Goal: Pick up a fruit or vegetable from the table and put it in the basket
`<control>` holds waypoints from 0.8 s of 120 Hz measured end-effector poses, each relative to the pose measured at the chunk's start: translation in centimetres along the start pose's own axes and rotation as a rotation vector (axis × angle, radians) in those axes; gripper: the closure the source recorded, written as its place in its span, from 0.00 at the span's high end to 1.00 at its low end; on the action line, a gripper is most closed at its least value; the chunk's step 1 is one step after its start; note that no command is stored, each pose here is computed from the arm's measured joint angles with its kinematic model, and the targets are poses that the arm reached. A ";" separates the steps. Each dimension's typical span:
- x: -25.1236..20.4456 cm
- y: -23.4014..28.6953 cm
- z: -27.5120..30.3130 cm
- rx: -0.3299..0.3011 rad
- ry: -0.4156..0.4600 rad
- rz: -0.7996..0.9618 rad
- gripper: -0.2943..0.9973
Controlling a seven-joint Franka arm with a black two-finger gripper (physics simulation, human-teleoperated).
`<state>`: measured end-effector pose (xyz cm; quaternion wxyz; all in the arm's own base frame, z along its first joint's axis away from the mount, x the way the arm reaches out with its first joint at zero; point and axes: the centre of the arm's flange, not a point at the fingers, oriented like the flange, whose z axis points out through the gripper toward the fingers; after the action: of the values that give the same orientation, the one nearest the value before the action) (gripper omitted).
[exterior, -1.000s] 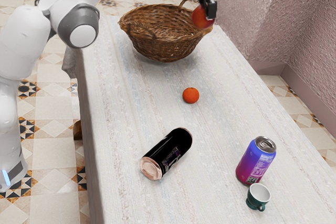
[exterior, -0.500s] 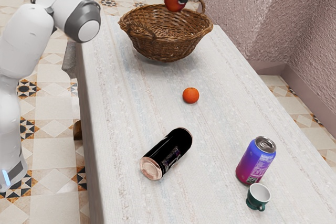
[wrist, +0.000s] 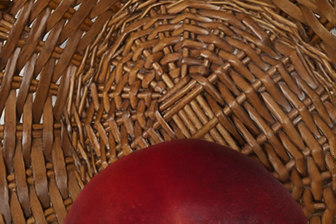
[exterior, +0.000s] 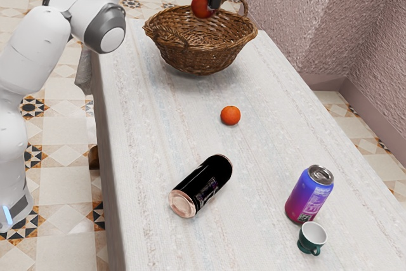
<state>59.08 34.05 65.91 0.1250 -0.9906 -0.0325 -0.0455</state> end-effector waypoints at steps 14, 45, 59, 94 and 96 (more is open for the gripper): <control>0.0 0.1 0.0 -0.011 0.003 0.014 0.57; 0.3 0.6 0.2 -0.029 0.008 0.042 0.67; 0.5 0.9 -0.1 -0.030 0.016 0.053 0.72; 2.8 12.3 -0.4 -0.217 0.039 0.236 0.77; 3.1 15.4 -0.5 -0.258 0.040 0.287 0.77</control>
<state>63.26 19.24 62.93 0.0030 -0.9918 0.1175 -0.0508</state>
